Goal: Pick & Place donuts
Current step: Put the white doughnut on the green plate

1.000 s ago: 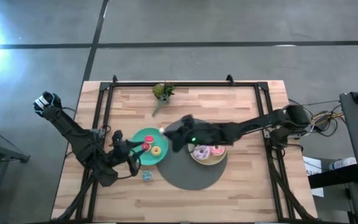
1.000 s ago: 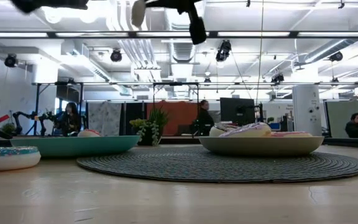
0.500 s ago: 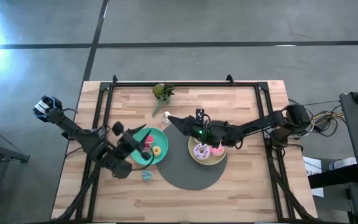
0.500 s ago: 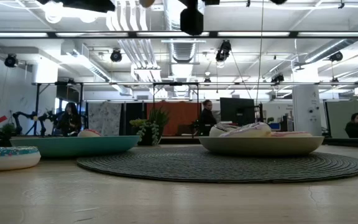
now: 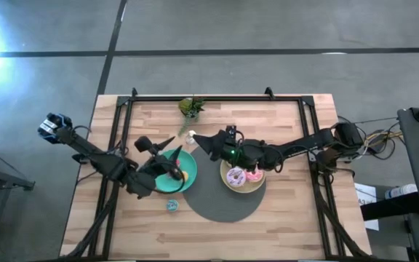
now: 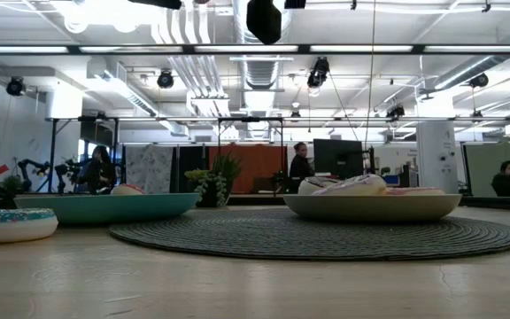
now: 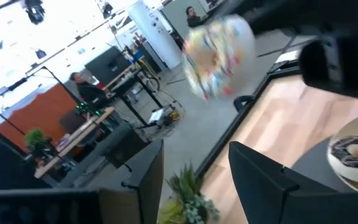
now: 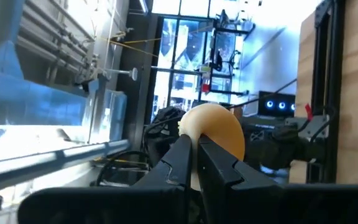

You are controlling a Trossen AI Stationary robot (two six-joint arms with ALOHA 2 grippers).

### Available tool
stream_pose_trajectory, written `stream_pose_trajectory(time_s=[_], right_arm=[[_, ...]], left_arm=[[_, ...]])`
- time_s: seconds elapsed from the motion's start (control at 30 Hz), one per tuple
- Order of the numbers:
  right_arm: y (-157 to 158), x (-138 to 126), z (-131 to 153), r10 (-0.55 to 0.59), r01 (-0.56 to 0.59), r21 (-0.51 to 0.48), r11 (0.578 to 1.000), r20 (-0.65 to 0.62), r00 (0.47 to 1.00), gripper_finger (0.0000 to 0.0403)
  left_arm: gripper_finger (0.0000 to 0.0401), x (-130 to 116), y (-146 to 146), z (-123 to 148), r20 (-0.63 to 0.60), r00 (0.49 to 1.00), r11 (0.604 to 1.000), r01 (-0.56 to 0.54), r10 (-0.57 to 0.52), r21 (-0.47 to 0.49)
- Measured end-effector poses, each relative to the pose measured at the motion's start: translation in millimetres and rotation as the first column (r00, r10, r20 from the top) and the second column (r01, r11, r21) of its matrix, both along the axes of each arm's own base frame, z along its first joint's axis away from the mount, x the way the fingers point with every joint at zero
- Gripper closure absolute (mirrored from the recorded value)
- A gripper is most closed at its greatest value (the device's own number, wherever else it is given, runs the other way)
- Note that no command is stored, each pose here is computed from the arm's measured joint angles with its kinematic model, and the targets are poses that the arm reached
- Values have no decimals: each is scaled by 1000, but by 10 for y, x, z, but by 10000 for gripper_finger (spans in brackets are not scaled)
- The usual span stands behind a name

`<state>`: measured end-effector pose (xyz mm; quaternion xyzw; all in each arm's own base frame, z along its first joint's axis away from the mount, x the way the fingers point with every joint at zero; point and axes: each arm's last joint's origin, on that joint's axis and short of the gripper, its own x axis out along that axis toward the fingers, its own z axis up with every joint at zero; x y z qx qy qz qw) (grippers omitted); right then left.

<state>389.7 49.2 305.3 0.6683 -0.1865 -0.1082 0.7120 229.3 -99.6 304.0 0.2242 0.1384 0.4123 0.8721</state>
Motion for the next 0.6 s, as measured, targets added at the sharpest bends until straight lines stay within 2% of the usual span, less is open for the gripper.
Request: stream_pose_trajectory(time_s=[0.2,0.6], right_arm=[[-71,29,-29,-3,-2,94,996,60,998,390],[-141,46,30,16,-33,146,989,111,994,390]], left_arm=[[245,71,22,117,-11,998,998,65,-65,22],[245,143,92,218,-33,993,991,115,-113,76]])
